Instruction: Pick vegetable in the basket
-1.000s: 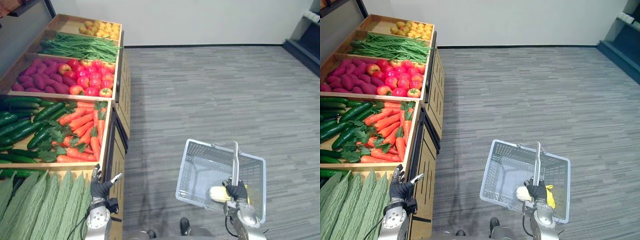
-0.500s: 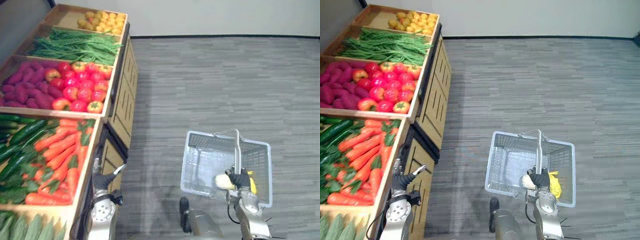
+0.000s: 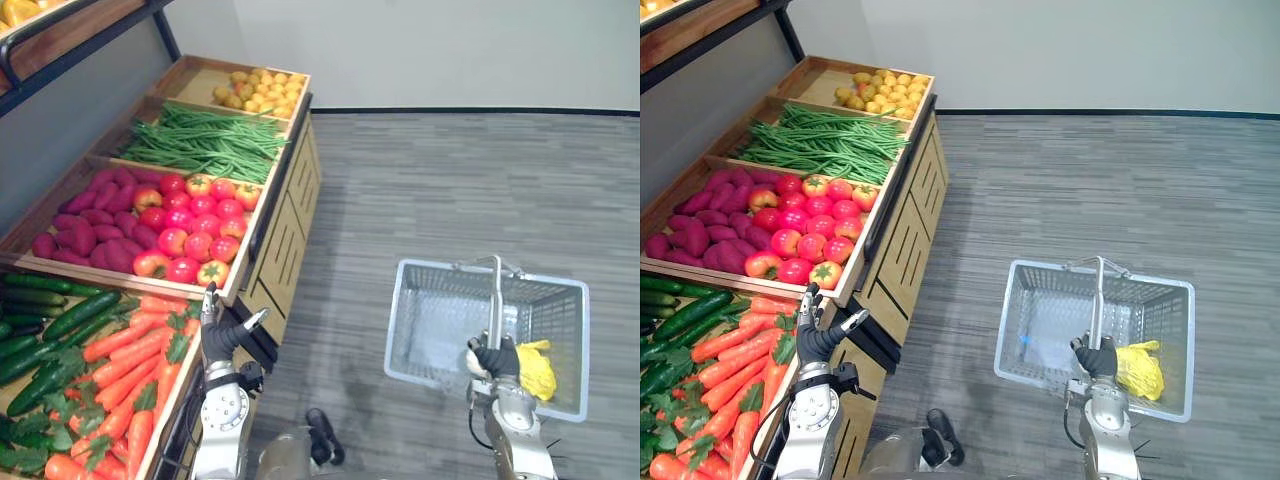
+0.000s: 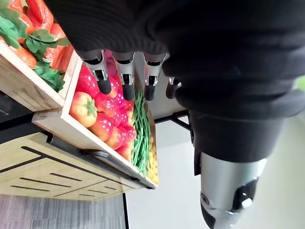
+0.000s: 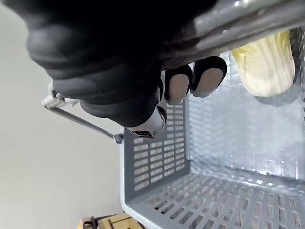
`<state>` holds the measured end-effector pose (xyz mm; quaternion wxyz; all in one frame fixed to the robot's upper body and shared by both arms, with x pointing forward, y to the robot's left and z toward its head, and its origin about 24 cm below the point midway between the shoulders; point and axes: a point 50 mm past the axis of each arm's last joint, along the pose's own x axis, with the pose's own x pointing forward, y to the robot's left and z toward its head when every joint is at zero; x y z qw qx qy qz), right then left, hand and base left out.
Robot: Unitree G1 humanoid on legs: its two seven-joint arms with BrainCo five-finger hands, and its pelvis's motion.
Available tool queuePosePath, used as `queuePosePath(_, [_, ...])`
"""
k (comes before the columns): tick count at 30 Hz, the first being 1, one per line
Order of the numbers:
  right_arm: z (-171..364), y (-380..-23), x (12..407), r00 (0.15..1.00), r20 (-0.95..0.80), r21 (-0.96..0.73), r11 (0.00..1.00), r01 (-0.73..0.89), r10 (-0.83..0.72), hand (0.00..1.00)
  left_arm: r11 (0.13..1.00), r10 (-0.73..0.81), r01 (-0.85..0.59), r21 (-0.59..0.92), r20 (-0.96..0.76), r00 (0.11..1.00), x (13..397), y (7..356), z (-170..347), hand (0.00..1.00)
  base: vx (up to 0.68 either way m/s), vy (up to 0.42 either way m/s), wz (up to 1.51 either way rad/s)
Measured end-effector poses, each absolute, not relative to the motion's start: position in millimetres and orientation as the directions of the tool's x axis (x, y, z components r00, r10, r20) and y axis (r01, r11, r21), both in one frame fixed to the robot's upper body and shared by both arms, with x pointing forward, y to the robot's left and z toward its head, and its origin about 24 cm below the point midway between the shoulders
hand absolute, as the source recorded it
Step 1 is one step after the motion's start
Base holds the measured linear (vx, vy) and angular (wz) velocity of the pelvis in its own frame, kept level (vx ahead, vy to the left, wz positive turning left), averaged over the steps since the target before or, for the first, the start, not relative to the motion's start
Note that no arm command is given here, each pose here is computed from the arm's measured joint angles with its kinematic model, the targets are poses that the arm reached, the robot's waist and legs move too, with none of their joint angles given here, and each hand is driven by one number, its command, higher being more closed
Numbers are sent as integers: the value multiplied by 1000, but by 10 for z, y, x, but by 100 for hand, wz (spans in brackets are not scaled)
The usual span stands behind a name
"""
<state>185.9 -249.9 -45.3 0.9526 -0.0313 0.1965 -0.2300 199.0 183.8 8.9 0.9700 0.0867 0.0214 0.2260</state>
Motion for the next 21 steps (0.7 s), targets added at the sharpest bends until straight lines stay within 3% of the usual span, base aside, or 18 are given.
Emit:
queuePosePath(7, [-523,-2411,1793,798,-400,-121,889,442,-451,100,875,450,-445,190,16,893,2024,1858,121,0,466,-8,137])
queuePosePath(10, [-508,-2353,1566,806,-402,-115,897,428,-435,100,892,415,-422,160,74,907,2069,1726,265,0,614,-778,328])
queuePosePath(15, [-417,-2382,1586,822,-361,-118,896,427,-440,100,915,372,-383,123,104,922,2112,1577,355,0,131,-269,71])
queuePosePath(18, [-467,-2521,1387,759,-391,-117,847,519,-520,100,923,354,-372,99,161,921,2235,1538,486,0,-35,-107,188])
queuePosePath(21, [-484,-2601,1286,718,-398,-114,807,579,-571,100,897,402,-423,130,160,902,2232,1710,468,0,-75,-27,122])
